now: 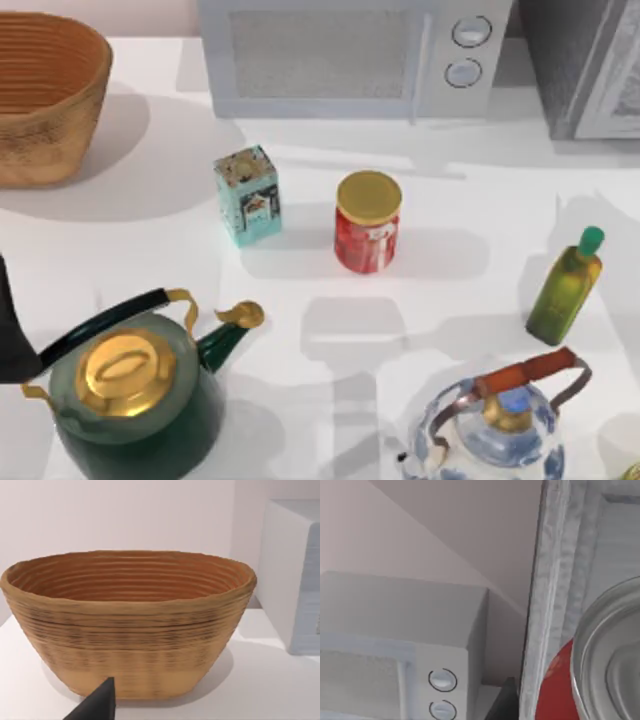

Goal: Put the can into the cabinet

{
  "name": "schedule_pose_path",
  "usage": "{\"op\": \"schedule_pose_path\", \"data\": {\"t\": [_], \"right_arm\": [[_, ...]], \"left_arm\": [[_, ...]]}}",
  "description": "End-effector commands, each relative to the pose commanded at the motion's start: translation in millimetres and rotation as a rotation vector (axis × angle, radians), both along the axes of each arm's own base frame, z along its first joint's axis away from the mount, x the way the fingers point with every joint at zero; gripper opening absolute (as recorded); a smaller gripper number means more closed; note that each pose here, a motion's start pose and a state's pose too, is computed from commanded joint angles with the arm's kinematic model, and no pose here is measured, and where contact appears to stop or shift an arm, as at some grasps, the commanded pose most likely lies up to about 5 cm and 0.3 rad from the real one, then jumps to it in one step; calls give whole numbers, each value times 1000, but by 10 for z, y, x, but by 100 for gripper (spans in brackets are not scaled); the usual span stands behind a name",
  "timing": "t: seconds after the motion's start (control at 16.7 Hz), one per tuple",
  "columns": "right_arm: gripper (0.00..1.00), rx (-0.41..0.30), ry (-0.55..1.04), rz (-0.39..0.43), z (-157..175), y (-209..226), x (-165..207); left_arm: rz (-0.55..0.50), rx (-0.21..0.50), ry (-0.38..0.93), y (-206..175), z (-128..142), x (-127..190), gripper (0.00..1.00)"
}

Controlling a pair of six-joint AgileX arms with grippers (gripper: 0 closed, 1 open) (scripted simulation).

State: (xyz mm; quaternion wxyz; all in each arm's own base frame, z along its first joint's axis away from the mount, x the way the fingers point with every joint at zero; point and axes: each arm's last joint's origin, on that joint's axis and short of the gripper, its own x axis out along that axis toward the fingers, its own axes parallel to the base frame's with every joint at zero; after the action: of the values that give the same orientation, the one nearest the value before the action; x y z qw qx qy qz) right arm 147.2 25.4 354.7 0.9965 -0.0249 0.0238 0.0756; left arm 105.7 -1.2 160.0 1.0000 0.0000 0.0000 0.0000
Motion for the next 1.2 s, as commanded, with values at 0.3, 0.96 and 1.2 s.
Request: {"op": "schedule_pose_path", "data": {"t": [0.3,0.96,1.2], "right_arm": [[0,4,-21,-40,1042,162,564],[0,51,-47,-151,1558,219,1092],[0,49,-42,-143,1559,233,1115]], "left_arm": [[0,0,0,0,0,0,100],[0,0,0,0,0,0,100],[0,0,0,0,0,0,100]]}}
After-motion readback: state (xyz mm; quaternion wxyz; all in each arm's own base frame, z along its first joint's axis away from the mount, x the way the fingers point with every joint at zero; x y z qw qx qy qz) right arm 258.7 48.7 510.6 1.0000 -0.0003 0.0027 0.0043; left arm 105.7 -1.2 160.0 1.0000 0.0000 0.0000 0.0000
